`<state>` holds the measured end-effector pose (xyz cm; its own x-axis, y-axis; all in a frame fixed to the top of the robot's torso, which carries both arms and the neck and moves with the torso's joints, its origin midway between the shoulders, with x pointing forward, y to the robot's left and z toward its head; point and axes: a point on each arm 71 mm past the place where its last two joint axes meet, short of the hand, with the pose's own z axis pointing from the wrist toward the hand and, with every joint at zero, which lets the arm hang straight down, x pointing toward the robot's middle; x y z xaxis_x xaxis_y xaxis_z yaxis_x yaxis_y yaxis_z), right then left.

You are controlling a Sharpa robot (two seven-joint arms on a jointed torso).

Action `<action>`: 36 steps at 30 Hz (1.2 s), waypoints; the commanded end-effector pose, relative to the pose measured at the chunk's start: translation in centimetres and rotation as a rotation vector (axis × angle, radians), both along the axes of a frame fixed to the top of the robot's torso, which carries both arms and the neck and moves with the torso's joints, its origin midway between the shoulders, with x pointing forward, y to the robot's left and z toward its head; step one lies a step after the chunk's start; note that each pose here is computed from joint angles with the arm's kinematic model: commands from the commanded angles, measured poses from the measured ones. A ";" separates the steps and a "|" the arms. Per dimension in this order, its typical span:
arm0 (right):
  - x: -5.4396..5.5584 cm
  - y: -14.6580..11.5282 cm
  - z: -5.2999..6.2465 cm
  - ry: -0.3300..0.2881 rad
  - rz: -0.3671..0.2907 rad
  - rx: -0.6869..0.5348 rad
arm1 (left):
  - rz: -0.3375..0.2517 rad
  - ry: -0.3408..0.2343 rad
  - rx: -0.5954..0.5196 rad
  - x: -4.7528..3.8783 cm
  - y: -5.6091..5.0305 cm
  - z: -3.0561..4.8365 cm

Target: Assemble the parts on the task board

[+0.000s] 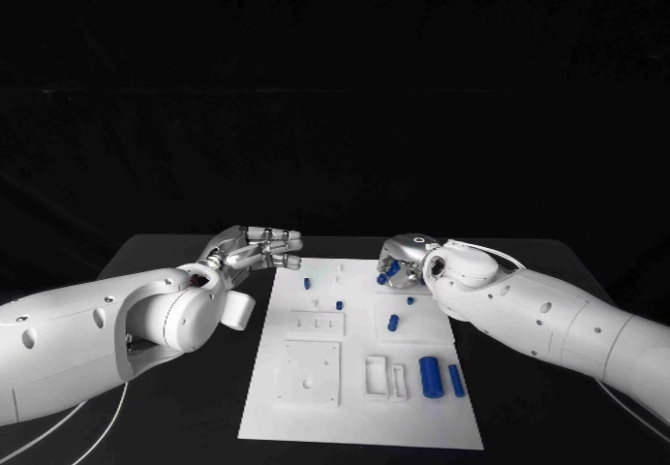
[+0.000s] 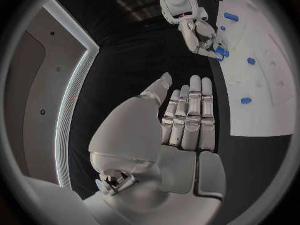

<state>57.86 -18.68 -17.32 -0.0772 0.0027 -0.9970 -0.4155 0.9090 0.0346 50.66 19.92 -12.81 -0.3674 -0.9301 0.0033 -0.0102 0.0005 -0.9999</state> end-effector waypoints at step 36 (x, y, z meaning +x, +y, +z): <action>-0.2 1.0 -0.2 0.018 0.022 -0.026 | -0.009 -0.007 0.007 0.23 0.0 0.28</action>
<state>57.80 -17.76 -17.10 -0.0816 -0.0038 -0.9967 -0.4326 0.9010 0.0320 50.89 20.08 -12.78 -0.3624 -0.9320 -0.0042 -0.0104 0.0086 -0.9999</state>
